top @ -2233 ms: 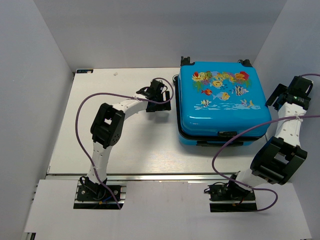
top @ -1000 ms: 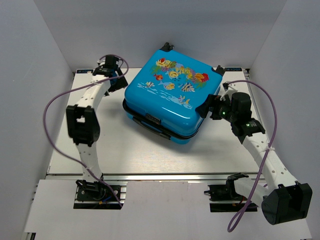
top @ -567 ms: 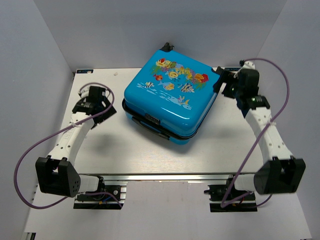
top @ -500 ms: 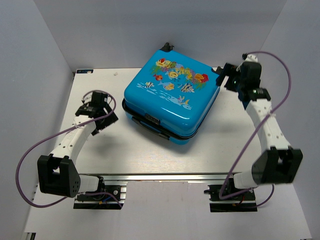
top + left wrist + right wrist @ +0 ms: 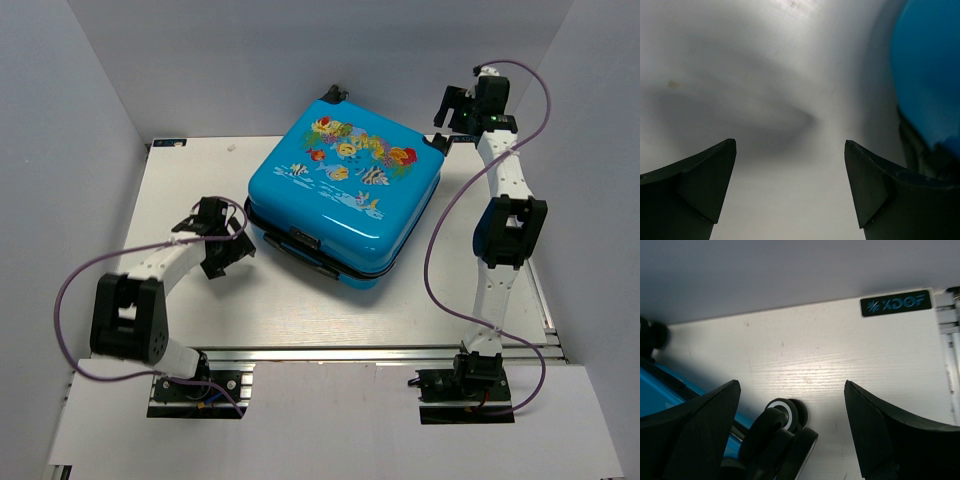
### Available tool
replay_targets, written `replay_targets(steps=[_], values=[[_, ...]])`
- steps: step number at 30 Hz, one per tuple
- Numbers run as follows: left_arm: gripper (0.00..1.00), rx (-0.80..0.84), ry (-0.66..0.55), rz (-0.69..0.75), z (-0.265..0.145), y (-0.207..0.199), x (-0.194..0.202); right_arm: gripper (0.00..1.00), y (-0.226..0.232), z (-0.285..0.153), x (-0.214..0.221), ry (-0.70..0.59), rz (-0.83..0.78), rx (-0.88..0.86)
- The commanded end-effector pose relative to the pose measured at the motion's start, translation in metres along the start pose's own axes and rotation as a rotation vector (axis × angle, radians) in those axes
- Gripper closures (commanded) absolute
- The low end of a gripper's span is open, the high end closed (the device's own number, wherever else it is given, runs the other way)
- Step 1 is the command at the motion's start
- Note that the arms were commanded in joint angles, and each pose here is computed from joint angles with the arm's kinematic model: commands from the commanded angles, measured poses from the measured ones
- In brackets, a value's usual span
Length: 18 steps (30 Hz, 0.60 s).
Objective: Pack the luggage
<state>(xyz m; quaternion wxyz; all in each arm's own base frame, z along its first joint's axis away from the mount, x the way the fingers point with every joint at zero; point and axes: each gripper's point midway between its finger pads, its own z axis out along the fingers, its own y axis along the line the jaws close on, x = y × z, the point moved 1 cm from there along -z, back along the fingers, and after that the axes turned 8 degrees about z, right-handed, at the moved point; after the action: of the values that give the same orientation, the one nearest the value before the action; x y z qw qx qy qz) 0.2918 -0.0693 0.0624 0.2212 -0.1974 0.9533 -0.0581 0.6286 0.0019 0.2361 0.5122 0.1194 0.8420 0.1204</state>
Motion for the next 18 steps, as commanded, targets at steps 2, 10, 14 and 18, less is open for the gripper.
replay_targets(steps=[2, 10, 14, 18], values=[[0.02, 0.063, -0.049, 0.043, 0.023, -0.031, -0.039, 0.11, 0.023, 0.013, 0.015, 0.027, -0.076, -0.161], [0.02, 0.081, -0.065, 0.056, 0.07, -0.068, -0.097, 0.11, 0.047, -0.037, 0.128, 0.341, -0.285, -0.509], [0.02, 0.084, -0.107, 0.13, 0.086, -0.091, -0.133, 0.11, 0.052, -0.1, 0.168, 0.398, -0.242, -0.549], [0.02, 0.164, -0.096, 0.18, 0.094, -0.119, -0.154, 0.12, 0.07, -0.159, 0.227, 0.456, -0.18, -0.581]])
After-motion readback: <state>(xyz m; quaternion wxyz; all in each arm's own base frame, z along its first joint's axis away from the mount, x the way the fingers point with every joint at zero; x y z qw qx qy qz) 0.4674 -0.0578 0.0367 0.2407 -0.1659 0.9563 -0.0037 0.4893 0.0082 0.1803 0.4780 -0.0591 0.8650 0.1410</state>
